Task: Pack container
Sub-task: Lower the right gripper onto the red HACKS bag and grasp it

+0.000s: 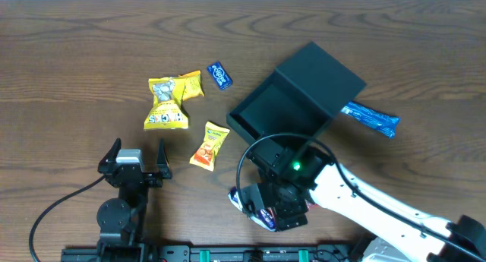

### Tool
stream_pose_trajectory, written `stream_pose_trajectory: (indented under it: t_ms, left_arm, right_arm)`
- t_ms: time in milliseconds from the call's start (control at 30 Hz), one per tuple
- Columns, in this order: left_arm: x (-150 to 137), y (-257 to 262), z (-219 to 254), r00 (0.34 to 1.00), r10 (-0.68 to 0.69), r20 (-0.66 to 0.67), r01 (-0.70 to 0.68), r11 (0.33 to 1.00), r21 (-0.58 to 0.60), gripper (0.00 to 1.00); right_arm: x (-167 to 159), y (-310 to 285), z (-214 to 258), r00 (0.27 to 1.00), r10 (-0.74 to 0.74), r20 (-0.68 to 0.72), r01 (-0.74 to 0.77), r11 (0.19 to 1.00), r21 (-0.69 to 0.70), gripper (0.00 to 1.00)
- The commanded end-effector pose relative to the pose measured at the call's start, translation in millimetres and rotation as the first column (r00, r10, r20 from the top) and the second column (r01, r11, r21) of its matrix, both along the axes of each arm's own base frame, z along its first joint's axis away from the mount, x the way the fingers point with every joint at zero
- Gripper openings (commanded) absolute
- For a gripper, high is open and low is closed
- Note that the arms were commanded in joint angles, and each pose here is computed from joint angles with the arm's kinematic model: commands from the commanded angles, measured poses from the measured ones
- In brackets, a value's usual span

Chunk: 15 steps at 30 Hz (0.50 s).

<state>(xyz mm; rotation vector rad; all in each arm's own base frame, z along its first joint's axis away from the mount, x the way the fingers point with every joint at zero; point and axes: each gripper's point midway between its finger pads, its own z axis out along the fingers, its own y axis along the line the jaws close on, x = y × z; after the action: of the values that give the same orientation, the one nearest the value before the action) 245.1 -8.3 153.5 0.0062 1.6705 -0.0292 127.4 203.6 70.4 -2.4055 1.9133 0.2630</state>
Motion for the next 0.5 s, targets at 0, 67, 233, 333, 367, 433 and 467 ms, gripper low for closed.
stream_pose_trajectory:
  t_ms: [0,67,233,333,367,433,467]
  left_arm:
    - [-1.6,2.9,-18.5,0.998,0.015,-0.063,-0.015,1.000,-0.005,0.95]
    - [-1.6,2.9,-18.5,0.998,0.015,-0.063,-0.015,1.000,-0.005,0.95]
    - [-1.5,2.9,-18.7,0.998,0.015,-0.063,-0.015,1.000,-0.005,0.95]
    - [-1.6,2.9,-18.5,0.998,0.015,-0.063,-0.015,1.000,-0.005,0.95]
    - [-1.6,2.9,-18.5,0.998,0.015,-0.063,-0.015,1.000,-0.005,0.95]
    - [-1.5,2.9,-18.7,0.998,0.015,-0.063,-0.015,1.000,-0.005,0.95]
    - [-1.6,2.9,-18.5,0.998,0.015,-0.063,-0.015,1.000,-0.005,0.95]
  right_arm:
    - [11.0,-3.5,-14.6,0.993,-0.113,0.044,0.114,0.993,-0.006,0.99]
    - [13.3,-5.0,-19.2,0.992,-0.114,0.062,0.114,0.993,-0.010,0.99]
    - [22.8,-13.8,-20.3,0.981,-0.160,0.106,0.165,0.985,-0.044,0.99]
    - [25.7,-13.1,-20.5,0.979,-0.174,0.101,0.178,0.983,-0.033,0.99]
    - [25.3,-12.8,-20.8,0.980,-0.174,0.099,0.178,0.984,-0.032,0.99]
    - [24.1,-12.6,-22.7,0.981,-0.173,0.089,0.177,0.984,-0.036,0.99]
    - [22.8,-11.9,-23.9,0.982,-0.172,0.079,0.175,0.984,-0.036,0.99]
